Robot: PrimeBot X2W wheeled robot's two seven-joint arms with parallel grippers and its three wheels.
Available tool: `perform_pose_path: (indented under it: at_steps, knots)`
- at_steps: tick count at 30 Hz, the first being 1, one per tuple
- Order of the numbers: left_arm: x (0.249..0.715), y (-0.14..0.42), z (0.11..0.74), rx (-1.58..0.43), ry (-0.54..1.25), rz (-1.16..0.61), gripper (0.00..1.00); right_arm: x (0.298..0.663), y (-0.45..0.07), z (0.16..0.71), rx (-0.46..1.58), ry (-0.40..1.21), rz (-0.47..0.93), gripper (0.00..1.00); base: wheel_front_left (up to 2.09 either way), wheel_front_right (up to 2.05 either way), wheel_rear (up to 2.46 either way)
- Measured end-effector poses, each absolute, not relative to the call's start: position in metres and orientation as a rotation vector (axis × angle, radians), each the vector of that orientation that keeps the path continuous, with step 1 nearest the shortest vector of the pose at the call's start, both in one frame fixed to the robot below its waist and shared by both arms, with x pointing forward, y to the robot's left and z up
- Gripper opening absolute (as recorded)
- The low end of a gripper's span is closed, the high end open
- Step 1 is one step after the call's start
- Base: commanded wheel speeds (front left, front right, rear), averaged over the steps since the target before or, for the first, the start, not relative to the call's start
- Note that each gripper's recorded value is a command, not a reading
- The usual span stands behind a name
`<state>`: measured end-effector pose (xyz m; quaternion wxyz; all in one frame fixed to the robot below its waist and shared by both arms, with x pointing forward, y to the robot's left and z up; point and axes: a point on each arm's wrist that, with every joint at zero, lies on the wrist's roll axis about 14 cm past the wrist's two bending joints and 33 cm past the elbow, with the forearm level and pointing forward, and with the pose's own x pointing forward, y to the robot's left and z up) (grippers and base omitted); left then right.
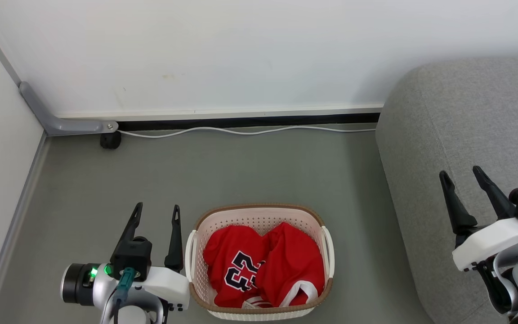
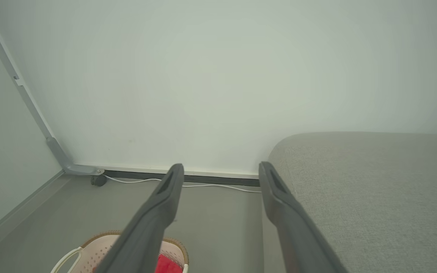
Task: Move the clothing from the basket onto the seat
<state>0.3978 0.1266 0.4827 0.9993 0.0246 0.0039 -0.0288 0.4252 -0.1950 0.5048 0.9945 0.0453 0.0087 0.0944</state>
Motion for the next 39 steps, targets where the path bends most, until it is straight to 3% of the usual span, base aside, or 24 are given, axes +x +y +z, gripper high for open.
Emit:
perform_pose_path:
  at_steps: [23, 39]
  knots:
    - [0.400, 0.125, 0.477, 0.034, 0.024, -0.063, 1.00, 0.430, -0.207, 0.510, 0.120, -0.007, 0.141, 1.00, 0.00, 0.00, 0.00]
    - [0.433, 0.076, 0.446, -0.027, 0.098, -0.123, 1.00, 0.472, -0.240, 0.507, 0.109, -0.032, 0.101, 1.00, 0.00, 0.00, 0.00]
